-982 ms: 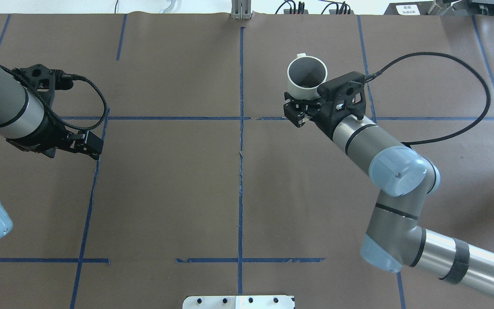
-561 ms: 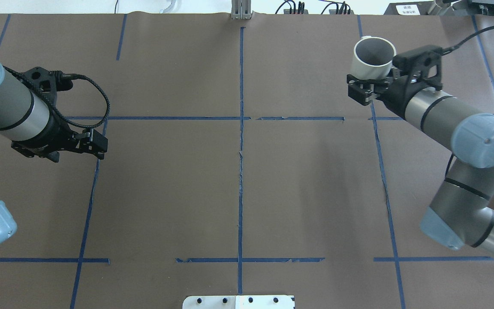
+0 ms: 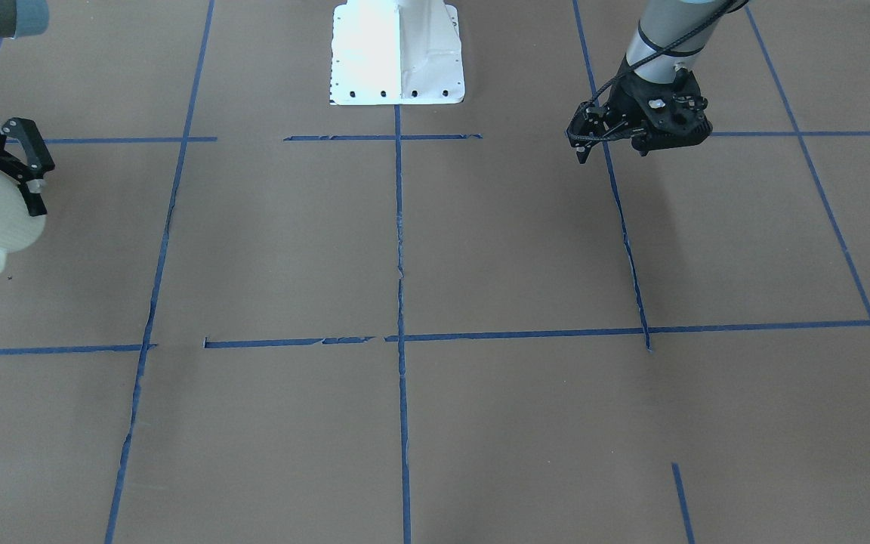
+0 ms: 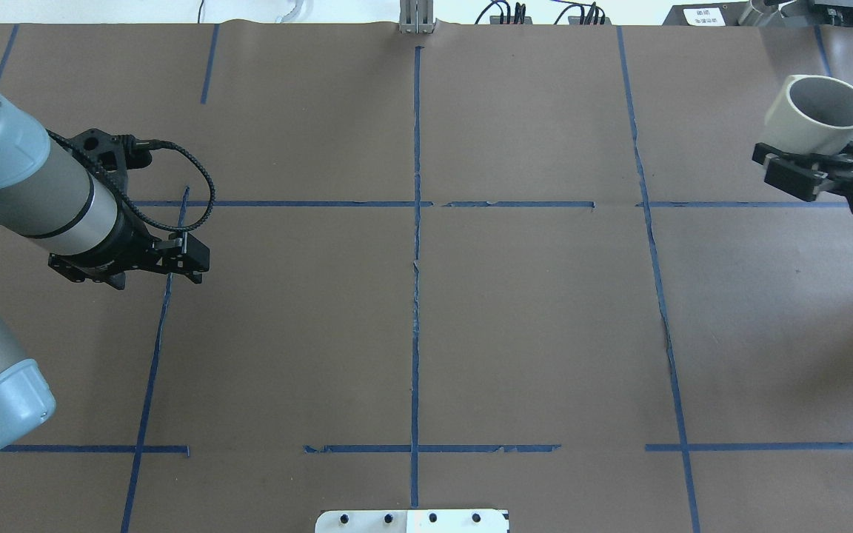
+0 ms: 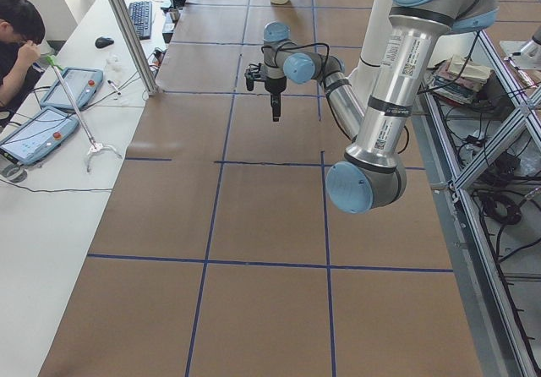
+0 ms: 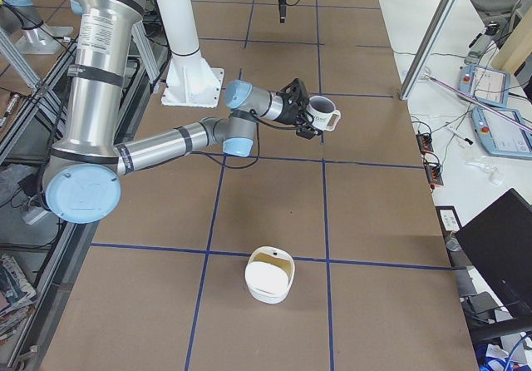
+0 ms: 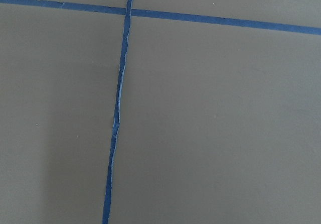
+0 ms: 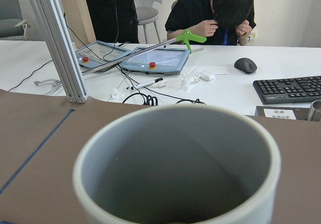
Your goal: Left arm hands cup to right arm to dump lemon
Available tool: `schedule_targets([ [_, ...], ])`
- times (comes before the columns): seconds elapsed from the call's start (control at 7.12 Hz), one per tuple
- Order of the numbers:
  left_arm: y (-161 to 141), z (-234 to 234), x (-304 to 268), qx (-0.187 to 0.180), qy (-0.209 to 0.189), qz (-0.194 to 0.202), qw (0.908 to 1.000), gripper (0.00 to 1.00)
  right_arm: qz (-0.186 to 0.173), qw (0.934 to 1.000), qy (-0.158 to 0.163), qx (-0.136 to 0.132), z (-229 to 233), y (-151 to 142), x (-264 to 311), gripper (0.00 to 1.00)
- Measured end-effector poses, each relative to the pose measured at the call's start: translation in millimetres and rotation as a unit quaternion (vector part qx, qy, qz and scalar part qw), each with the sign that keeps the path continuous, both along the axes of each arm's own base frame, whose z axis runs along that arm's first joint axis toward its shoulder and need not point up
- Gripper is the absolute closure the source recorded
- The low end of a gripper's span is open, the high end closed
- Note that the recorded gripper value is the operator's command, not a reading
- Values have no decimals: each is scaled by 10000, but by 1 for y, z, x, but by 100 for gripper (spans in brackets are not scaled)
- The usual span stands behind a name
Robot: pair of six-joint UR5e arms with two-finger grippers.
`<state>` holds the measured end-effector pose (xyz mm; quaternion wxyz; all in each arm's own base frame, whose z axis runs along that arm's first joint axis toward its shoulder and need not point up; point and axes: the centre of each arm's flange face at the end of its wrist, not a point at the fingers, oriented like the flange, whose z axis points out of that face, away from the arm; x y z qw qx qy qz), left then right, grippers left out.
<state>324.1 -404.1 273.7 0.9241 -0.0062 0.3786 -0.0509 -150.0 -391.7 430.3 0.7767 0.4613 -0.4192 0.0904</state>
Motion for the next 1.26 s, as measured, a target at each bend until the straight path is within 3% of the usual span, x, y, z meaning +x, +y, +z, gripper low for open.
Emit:
schedule_targets([
  [0.28, -1, -2, 4, 20, -1, 11, 10000, 0, 72, 9996, -210, 199, 56, 34, 41, 93],
  [0.7, -4, -7, 8, 37, 19, 10, 10000, 0, 224, 9973, -511, 486, 177, 82, 91, 93],
  [0.98, -5, -7, 9, 42, 19, 6, 10000, 0, 331, 9909, -1251, 383, 227, 110, 115, 93],
  [1.26, -5, -8, 9, 46, 23, 3, 10000, 0, 408, 9691, -2433, 20, 267, 128, 129, 93],
])
